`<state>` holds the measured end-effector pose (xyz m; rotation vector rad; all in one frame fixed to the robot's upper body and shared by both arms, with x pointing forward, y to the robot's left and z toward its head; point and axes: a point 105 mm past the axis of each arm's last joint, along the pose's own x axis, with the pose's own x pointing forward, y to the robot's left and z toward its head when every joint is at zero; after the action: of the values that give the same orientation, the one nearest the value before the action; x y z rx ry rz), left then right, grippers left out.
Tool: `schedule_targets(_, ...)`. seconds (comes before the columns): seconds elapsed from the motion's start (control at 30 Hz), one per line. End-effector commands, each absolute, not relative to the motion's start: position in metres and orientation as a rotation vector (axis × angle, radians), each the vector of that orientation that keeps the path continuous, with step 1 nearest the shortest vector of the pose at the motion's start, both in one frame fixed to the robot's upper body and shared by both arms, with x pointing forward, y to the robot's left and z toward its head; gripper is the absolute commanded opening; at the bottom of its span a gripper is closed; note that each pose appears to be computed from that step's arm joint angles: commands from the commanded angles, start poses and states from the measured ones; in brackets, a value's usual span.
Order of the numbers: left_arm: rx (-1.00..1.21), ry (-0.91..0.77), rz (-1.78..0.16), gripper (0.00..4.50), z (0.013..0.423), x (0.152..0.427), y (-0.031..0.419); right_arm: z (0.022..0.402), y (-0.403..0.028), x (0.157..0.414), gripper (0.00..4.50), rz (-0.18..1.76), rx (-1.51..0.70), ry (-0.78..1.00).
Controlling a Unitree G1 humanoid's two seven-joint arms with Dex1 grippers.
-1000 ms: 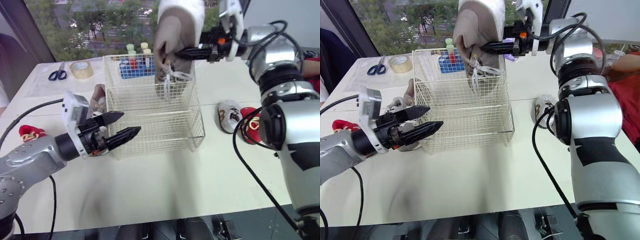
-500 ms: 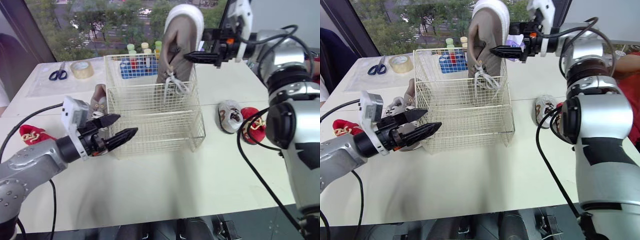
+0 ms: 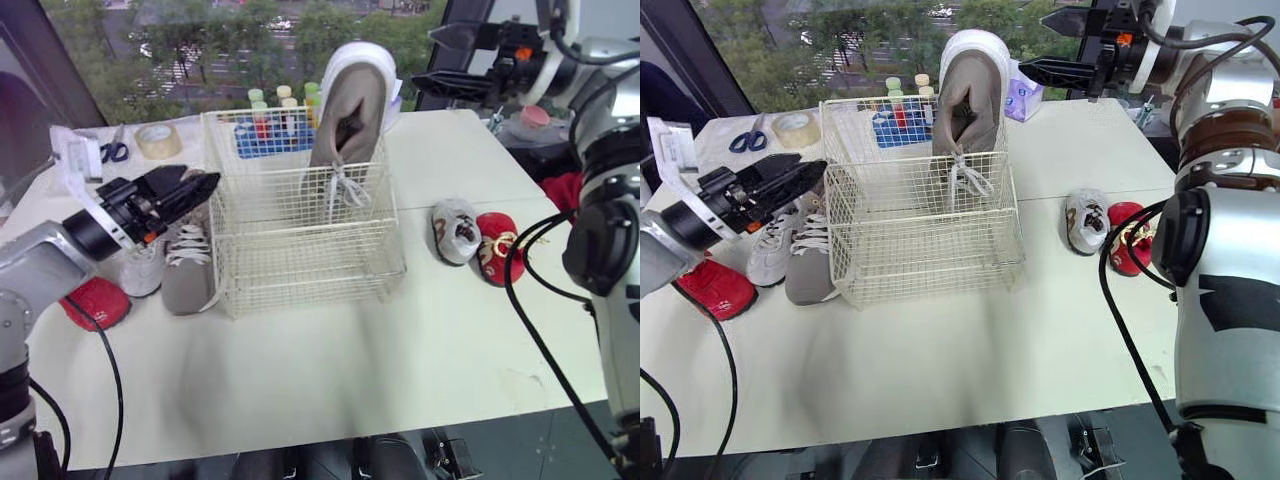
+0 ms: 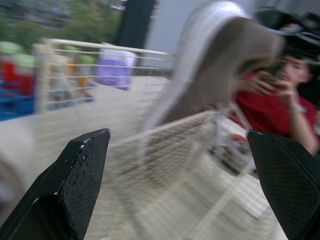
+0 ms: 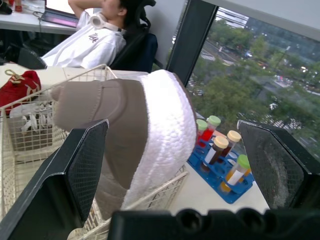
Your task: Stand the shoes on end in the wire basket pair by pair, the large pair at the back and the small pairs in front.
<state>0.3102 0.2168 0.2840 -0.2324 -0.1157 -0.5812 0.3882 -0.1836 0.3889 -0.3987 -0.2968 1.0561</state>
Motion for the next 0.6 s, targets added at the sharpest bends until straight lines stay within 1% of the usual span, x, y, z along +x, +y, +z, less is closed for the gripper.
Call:
schedule_targets(0.03, -0.183, -0.129, -0.349, 4.50, 0.302, 0.328, 0.250, 0.418, -0.204, 0.362, 4.46, 1.063, -0.392, -0.391)
schedule_targets(0.1, -0.134, -0.031, -0.292, 4.50, 0.297, 0.341, 0.257, 0.415, -0.197, 0.347, 4.46, 1.164, -0.374, -0.343)
schedule_targets(0.13, -0.086, 0.054, -0.269, 4.50, 0.289, 0.350, 0.260, 0.407, -0.190, 0.335, 4.46, 1.231, -0.379, -0.296)
schedule_targets(0.23, -0.021, 0.214, -0.242, 4.50, 0.276, 0.372, 0.267, 0.374, -0.160, 0.296, 4.46, 1.398, -0.426, -0.146)
schedule_targets(0.33, 0.033, 0.333, -0.243, 4.50, 0.270, 0.397, 0.266, 0.344, -0.138, 0.263, 4.46, 1.467, -0.446, -0.040)
schedule_targets(0.43, 0.064, 0.408, -0.213, 4.50, 0.268, 0.417, 0.268, 0.329, -0.131, 0.251, 4.46, 1.446, -0.444, 0.000)
schedule_targets(0.5, 0.094, 0.433, -0.223, 4.50, 0.269, 0.425, 0.267, 0.322, -0.131, 0.249, 4.46, 1.409, -0.445, 0.014)
schedule_targets(0.6, 0.186, 0.507, -0.180, 4.50, 0.254, 0.439, 0.266, 0.313, -0.137, 0.246, 4.46, 1.323, -0.449, 0.027)
